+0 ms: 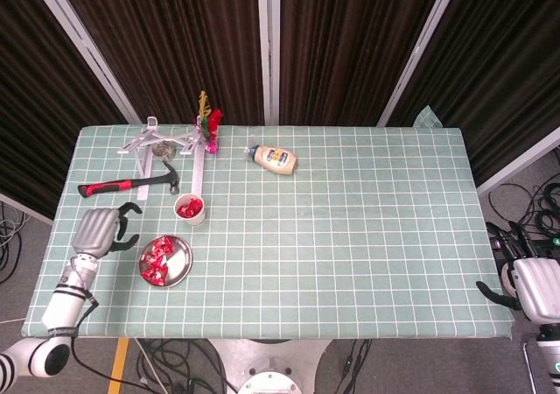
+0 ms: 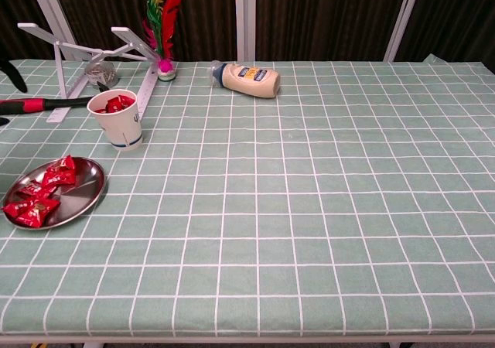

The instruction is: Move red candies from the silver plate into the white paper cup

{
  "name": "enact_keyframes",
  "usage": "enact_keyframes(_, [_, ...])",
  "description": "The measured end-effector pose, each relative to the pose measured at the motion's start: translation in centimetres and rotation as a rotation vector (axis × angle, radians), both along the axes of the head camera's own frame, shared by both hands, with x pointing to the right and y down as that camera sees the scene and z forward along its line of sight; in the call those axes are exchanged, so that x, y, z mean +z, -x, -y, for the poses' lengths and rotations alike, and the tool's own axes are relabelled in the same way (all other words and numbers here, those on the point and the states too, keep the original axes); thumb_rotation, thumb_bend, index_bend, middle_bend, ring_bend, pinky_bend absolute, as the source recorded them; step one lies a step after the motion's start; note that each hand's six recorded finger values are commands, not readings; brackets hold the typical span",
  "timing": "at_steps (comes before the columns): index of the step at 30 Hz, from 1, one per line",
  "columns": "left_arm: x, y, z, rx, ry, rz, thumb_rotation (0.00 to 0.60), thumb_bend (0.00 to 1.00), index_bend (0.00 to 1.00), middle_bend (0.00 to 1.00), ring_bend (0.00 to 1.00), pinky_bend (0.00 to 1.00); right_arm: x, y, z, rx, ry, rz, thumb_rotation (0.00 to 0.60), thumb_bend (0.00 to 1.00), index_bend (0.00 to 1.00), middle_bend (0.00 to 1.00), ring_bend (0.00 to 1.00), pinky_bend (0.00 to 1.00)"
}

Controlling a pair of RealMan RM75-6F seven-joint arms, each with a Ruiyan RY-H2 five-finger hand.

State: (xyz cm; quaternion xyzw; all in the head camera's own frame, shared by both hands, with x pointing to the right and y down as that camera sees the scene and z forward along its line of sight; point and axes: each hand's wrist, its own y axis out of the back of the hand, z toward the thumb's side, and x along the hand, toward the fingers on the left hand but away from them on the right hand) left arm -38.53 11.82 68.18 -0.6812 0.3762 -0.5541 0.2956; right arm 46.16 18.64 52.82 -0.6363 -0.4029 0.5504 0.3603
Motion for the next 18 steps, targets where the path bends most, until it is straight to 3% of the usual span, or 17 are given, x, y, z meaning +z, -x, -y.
enact_keyframes(2, [-1.1,1.4,-0.5,-0.030,-0.050,0.035,0.600,0.28,0.40,0.61,0.53,0.71,0.0,-0.2,-0.1,0.002,-0.002,-0.008,0.600,0.10,0.08,0.17,0.01,0.20])
enact_keyframes(5, [-3.0,4.0,-1.8,-0.081,-0.121,0.100,0.600,0.28,0.36,0.41,0.32,0.44,0.1,-0.5,-0.2,0.006,-0.005,-0.015,0.600,0.11,0.08,0.15,0.00,0.16])
enact_keyframes(6, [-3.7,4.9,-2.4,-0.097,-0.137,0.120,0.600,0.28,0.35,0.38,0.29,0.41,0.2,-0.6,-0.2,0.007,-0.005,-0.017,0.600,0.11,0.08,0.14,0.00,0.15])
enact_keyframes(13, [-8.8,9.7,-7.1,-0.166,-0.211,0.242,0.600,0.28,0.35,0.34,0.25,0.33,0.4,-0.9,-0.5,0.008,-0.018,-0.018,0.600,0.12,0.08,0.13,0.00,0.13])
enact_keyframes(18, [-10.6,9.7,-9.8,-0.176,-0.204,0.233,0.600,0.28,0.35,0.34,0.25,0.33,0.4,-1.1,-1.0,0.019,-0.023,-0.022,0.600,0.12,0.08,0.13,0.00,0.13])
